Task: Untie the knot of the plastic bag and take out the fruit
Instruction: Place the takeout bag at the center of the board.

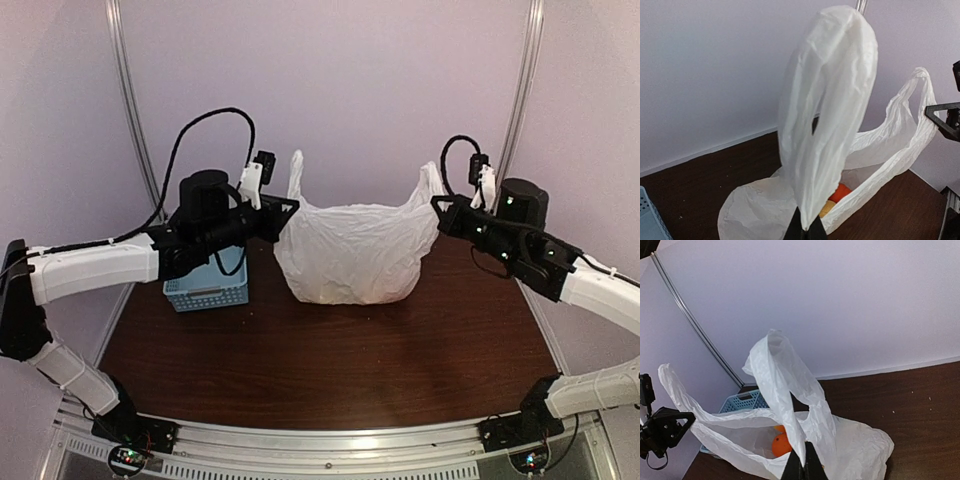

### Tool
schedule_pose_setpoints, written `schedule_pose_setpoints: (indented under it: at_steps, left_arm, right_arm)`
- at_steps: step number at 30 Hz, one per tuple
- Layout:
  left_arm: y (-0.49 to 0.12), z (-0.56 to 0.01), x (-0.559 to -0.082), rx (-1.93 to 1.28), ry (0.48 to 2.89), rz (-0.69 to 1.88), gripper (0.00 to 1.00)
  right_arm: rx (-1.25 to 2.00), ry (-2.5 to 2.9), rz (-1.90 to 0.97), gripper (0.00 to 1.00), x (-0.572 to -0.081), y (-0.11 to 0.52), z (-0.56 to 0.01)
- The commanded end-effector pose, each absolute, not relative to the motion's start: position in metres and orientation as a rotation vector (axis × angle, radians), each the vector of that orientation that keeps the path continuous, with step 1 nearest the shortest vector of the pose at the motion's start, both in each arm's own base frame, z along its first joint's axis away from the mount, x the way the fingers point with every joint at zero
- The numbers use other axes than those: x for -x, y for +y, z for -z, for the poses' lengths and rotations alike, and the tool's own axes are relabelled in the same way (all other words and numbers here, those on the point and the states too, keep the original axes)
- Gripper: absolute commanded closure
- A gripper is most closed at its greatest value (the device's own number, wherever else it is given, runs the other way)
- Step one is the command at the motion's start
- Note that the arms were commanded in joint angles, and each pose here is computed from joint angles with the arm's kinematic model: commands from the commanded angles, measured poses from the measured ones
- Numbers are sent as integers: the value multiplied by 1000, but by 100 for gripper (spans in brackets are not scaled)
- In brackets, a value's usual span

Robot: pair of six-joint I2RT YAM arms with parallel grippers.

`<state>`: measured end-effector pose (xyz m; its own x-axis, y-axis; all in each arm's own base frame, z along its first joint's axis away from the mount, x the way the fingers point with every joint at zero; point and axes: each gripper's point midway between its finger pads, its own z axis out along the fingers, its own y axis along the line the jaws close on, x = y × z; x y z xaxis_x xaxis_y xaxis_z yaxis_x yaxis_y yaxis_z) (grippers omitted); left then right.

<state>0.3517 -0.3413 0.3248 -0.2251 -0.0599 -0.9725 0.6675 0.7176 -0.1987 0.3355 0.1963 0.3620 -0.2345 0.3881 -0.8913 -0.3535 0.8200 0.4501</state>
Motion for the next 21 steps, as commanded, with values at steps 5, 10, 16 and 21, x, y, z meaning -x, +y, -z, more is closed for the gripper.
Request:
schedule_pose_setpoints:
  at_steps: [5,10,16,21]
  left_arm:
    - [-353,-293,-322,-540,1617,969,100]
    - [-342,-283,-307,-562,1607,965,100]
    - [-336,-278,-292,-600,1592,982,92]
    - [-332,-283,-286,-590,1606,999,51]
  right_arm:
    - [-102,1895,-713,100,-317,188,-250]
    - [-10,1908,-643,71,-307,182,-263]
    - [105,1845,-585,18,-297,177,-323]
    - [311,1740,-730,16,-271,207,-369]
